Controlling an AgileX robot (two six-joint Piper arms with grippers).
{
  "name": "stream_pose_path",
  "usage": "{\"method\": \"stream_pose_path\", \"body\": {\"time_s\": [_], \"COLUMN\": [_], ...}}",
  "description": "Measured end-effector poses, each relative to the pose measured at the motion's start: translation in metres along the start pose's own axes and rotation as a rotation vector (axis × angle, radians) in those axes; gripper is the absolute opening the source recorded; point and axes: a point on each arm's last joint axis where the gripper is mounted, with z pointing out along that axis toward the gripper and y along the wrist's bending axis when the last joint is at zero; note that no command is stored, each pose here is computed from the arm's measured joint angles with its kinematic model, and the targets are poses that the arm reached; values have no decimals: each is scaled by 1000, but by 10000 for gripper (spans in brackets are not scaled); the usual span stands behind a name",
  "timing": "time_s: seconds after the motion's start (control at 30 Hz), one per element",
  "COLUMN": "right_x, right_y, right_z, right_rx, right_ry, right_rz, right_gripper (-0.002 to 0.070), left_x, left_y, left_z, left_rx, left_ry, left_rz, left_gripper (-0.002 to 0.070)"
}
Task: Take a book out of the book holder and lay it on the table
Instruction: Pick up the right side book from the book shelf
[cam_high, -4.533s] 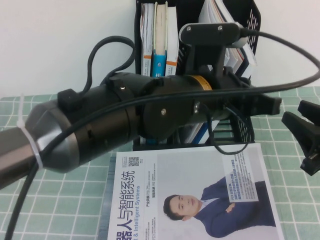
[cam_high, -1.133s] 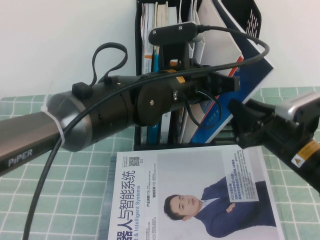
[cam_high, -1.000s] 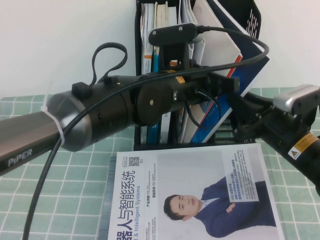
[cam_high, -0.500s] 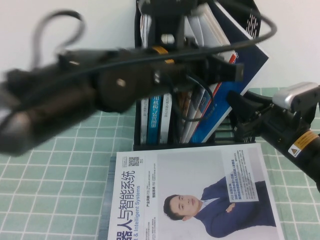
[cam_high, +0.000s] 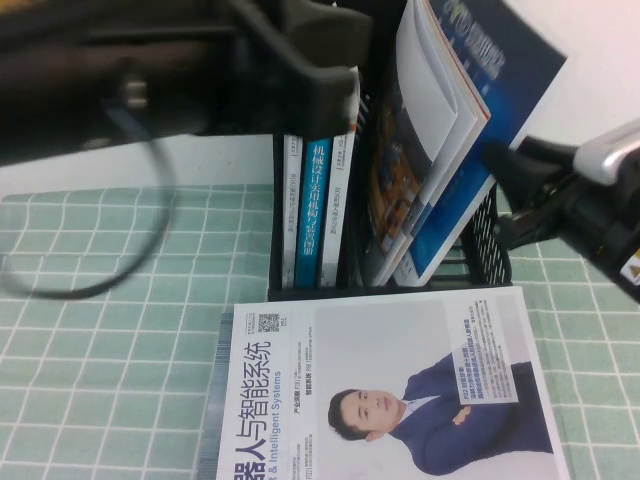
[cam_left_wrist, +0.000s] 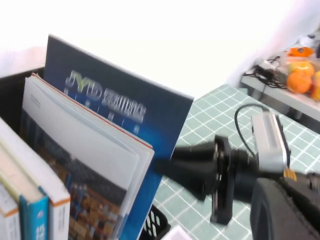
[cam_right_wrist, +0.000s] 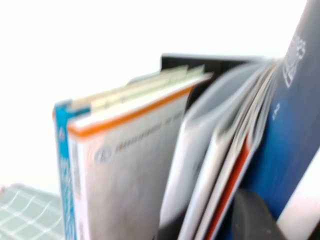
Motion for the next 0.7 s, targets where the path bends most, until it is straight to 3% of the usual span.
{"method": "stream_pose_path", "body": {"time_s": [0.4,0.53,0.7], "right_x": [-80,-114,-143], "right_y": [3,15,33], "right_z": [-28,-39,-51], "right_rx": [68,7,-100], "right_ry": [-257,-348,-300], "right_rz": [-103,-238,-460], "right_gripper": [134,134,133], "left_x": [12,19,22], "left_y": [-5,-6,-9], "left_z": [-20,-22,-36], "left_rx": [20,26,36], "left_ry": [156,233,268], "left_rz": [18,20,27], "left_gripper": [-3,-3,-3]}}
